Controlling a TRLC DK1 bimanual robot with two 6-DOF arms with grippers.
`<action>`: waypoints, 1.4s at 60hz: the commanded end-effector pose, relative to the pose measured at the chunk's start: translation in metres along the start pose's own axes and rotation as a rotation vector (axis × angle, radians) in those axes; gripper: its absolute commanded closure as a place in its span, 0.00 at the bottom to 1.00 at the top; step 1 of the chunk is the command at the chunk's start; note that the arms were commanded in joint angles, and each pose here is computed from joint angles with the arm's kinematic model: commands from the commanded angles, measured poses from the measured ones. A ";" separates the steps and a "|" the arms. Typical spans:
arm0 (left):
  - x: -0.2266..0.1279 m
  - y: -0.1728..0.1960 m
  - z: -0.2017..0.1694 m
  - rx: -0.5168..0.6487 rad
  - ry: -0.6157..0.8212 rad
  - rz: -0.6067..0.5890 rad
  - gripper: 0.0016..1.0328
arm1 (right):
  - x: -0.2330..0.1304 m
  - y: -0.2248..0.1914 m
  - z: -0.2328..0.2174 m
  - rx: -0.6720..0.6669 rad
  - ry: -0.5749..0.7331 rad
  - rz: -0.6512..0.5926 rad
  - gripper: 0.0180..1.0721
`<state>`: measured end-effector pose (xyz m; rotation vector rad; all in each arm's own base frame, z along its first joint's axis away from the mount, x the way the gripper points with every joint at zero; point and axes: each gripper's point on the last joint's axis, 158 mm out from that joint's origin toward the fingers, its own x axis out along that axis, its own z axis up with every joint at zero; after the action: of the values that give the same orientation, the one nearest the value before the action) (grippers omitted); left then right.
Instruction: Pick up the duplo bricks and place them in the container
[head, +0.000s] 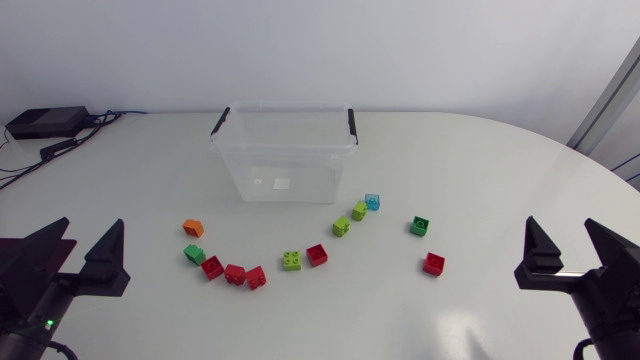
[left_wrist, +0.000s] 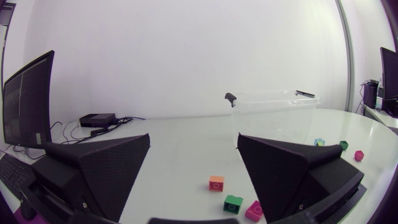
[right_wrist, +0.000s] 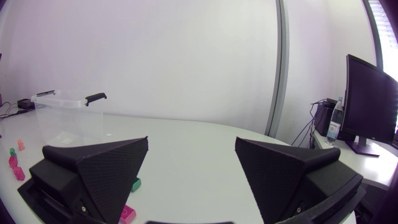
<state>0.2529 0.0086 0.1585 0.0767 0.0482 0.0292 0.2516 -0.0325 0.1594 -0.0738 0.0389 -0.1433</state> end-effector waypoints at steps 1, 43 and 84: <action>0.001 -0.003 -0.007 -0.022 0.010 -0.009 0.05 | 0.001 0.004 -0.008 0.019 0.012 0.013 0.04; 0.028 -0.022 0.062 -0.038 0.151 -0.102 0.06 | 0.016 0.030 0.040 0.006 0.096 0.121 0.05; 0.123 -0.056 -0.122 0.037 1.219 -0.210 0.09 | 0.047 0.058 -0.036 -0.162 0.751 0.274 0.05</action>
<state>0.3649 -0.0283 0.0382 0.0951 1.2331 -0.1249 0.3038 0.0099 0.1236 -0.1404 0.7707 0.0771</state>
